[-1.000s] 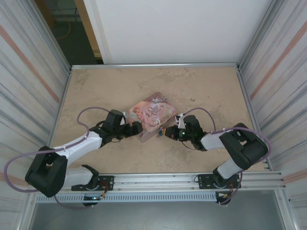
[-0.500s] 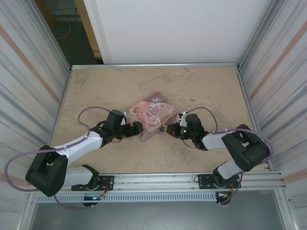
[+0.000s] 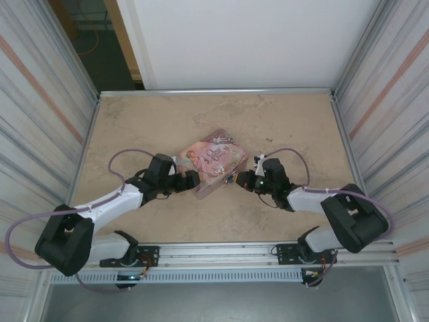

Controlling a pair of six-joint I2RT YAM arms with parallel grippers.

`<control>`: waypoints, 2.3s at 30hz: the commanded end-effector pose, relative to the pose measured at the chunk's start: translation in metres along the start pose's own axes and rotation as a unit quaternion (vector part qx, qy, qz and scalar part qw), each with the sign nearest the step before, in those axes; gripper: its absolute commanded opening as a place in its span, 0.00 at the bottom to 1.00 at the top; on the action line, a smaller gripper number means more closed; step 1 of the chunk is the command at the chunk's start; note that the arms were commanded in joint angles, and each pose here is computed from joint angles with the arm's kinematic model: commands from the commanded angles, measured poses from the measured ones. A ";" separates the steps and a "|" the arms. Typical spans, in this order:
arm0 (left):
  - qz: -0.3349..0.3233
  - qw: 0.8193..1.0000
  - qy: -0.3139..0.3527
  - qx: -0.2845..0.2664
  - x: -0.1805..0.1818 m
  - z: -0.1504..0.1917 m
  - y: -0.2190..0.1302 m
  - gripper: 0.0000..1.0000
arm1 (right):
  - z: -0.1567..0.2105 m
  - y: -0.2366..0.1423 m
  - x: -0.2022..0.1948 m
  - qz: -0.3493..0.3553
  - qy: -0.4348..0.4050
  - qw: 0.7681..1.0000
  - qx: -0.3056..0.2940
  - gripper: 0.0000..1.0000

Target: Unlock the padlock with the key

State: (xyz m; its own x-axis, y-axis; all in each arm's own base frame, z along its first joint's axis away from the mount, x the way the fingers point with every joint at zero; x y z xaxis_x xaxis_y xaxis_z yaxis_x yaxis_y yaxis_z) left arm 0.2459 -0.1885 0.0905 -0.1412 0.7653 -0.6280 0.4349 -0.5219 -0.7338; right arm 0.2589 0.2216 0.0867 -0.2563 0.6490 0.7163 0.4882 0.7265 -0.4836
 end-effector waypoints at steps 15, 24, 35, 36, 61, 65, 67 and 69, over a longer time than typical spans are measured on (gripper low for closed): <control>0.034 0.996 0.027 -0.073 -0.012 -0.022 -0.064 0.96 | 0.027 -0.068 0.032 -0.023 -0.145 0.986 0.081 0.00; 0.031 0.984 0.016 -0.173 0.010 -0.040 -0.095 0.96 | 0.061 -0.087 0.029 -0.028 -0.141 0.982 0.118 0.00; 0.021 0.960 0.028 -0.276 0.018 -0.065 -0.119 0.99 | 0.085 -0.087 0.022 -0.018 -0.132 0.982 0.133 0.00; 0.021 0.960 0.029 -0.279 0.019 -0.065 -0.120 0.99 | 0.086 -0.086 0.023 -0.022 -0.132 0.982 0.136 0.00; 0.010 0.964 0.021 -0.264 0.028 -0.061 -0.113 0.99 | 0.105 -0.022 0.027 -0.084 -0.110 0.958 0.253 0.00; 0.009 0.964 0.022 -0.264 0.028 -0.062 -0.114 0.99 | 0.107 -0.018 0.023 -0.082 -0.104 0.956 0.262 0.00; 0.008 0.964 0.023 -0.264 0.028 -0.062 -0.114 0.99 | 0.107 -0.017 0.021 -0.078 -0.101 0.956 0.262 0.00; 0.008 0.964 0.024 -0.264 0.028 -0.062 -0.114 0.99 | 0.106 -0.017 0.019 -0.073 -0.099 0.957 0.262 0.00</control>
State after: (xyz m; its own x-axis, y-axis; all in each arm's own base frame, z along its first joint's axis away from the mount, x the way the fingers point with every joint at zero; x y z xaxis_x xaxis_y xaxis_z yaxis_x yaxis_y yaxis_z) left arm 0.2442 -0.0860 0.1650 -0.1155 0.7742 -0.6223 0.8135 -0.2857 -0.5065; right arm 0.1506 0.2384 0.0450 -0.4384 0.5606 0.7025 -0.0388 0.7691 -0.6379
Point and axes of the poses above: each hand's point on the last joint's axis, 136 mm out from that joint toward the fingers, its own y axis out along the fingers, its own x axis along the line the jaws close on, z = x × y, the point moved 2 cm from there along -y, back along the fingers, and after that the axes turned 12 degrees about -y, right-handed, at the moved point
